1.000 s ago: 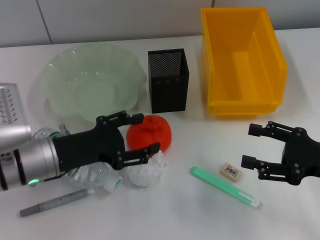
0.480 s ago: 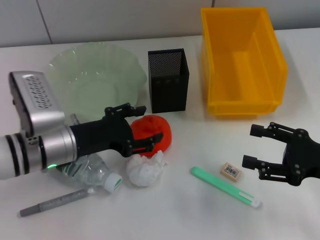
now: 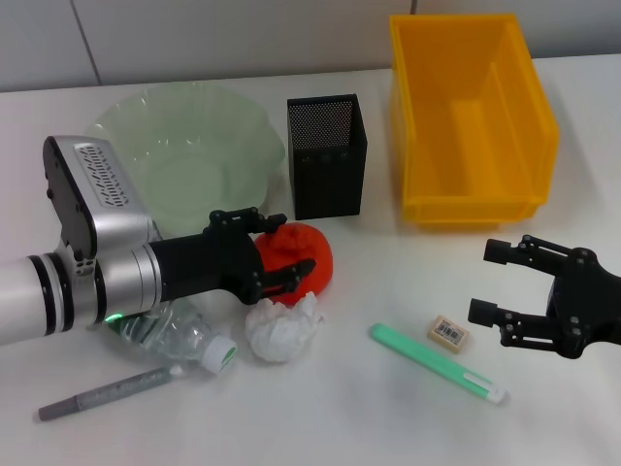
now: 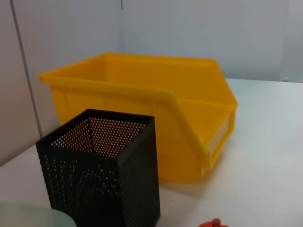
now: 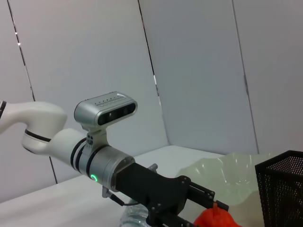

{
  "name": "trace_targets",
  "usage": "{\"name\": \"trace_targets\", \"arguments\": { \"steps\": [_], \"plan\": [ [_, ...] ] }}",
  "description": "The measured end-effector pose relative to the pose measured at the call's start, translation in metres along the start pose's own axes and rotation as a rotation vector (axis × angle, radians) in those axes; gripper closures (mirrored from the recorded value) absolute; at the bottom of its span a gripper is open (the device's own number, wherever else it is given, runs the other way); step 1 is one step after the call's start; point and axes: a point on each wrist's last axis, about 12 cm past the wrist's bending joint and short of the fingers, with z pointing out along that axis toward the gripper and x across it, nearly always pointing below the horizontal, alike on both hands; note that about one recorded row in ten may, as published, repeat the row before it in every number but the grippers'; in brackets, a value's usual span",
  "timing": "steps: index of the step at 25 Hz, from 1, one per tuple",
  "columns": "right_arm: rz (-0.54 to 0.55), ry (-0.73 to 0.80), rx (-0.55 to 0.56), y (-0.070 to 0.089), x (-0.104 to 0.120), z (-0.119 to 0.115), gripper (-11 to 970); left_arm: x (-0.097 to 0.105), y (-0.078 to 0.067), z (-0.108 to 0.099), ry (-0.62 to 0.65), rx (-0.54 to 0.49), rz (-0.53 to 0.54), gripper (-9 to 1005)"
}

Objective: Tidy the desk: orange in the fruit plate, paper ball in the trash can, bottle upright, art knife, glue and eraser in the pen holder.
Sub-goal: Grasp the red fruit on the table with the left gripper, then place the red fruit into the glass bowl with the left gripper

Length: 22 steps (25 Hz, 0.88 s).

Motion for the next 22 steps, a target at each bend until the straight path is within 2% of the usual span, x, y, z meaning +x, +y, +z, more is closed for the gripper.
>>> {"name": "trace_targets", "arguments": {
  "steps": [16, 18, 19, 22],
  "plan": [
    [0.005, 0.007, 0.013, 0.0, 0.002, -0.003, 129, -0.004, 0.0, 0.0, -0.019, 0.005, -0.017, 678],
    [0.006, 0.007, 0.013, 0.001, 0.002, -0.003, 129, -0.009, -0.003, -0.003, -0.05, 0.041, -0.013, 733],
    [0.007, 0.006, 0.013, 0.001, 0.003, -0.004, 129, -0.016, -0.005, -0.009, -0.104, 0.076, -0.001, 760],
    [0.009, 0.004, 0.013, 0.002, 0.003, -0.004, 129, -0.022, -0.004, -0.018, -0.153, 0.075, 0.01, 794]
  ]
}}
